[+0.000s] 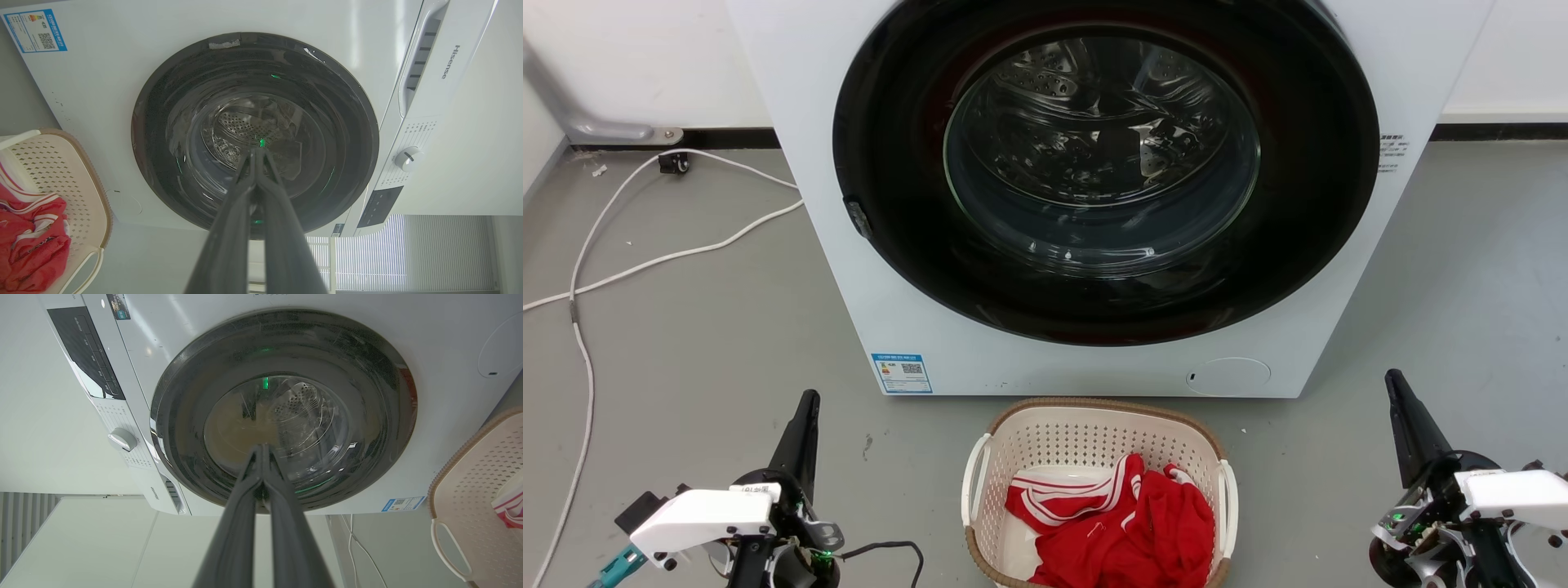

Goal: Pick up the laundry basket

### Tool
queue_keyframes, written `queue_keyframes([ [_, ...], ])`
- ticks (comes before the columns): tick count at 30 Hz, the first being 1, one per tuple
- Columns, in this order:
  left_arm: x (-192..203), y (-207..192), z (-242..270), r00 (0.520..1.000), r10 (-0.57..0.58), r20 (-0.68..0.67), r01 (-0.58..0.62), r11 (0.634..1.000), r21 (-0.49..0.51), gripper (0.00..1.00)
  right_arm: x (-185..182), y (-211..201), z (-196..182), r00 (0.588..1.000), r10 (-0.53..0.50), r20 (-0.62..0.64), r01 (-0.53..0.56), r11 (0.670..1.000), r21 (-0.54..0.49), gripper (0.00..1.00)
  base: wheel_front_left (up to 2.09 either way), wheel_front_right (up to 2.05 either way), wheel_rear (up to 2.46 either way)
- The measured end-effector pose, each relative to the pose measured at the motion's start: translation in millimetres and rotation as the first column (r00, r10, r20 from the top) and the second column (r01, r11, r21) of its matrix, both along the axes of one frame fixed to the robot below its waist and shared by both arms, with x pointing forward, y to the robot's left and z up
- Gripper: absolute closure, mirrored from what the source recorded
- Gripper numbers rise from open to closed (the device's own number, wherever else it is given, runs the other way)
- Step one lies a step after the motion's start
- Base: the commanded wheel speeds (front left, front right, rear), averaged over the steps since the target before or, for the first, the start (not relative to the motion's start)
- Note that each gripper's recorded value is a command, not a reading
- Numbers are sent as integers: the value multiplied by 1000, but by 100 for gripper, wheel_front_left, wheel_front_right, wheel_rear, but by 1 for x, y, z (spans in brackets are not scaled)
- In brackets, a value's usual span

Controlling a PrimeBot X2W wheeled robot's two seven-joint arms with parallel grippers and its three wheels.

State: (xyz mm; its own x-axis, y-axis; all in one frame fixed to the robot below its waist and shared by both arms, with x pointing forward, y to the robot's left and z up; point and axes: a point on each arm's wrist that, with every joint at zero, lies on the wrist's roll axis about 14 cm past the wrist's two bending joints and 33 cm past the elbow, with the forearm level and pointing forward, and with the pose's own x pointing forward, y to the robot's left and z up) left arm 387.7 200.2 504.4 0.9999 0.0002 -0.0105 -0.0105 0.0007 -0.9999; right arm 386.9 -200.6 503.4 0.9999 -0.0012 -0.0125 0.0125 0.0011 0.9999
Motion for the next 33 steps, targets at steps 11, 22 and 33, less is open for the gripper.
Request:
queue_keyframes([
  [11, 0, 0, 0, 1000, 0, 0, 0, 1000, -1, 100, 0, 0, 0, 1000, -1, 0, 1, 1000, 0, 100, 0, 0, 0],
  [22, -8, -2, -19, 998, 1, -56, -1, 1000, -11, 0, -8, -1, -18, 999, -6, -53, 6, 1000, 5, 0, 0, 0, 0],
  [33, -7, -12, -15, 999, 0, -46, 2, 999, 41, 0, -9, 0, -14, 999, -28, -40, 26, 998, -58, 0, 0, 0, 0],
])
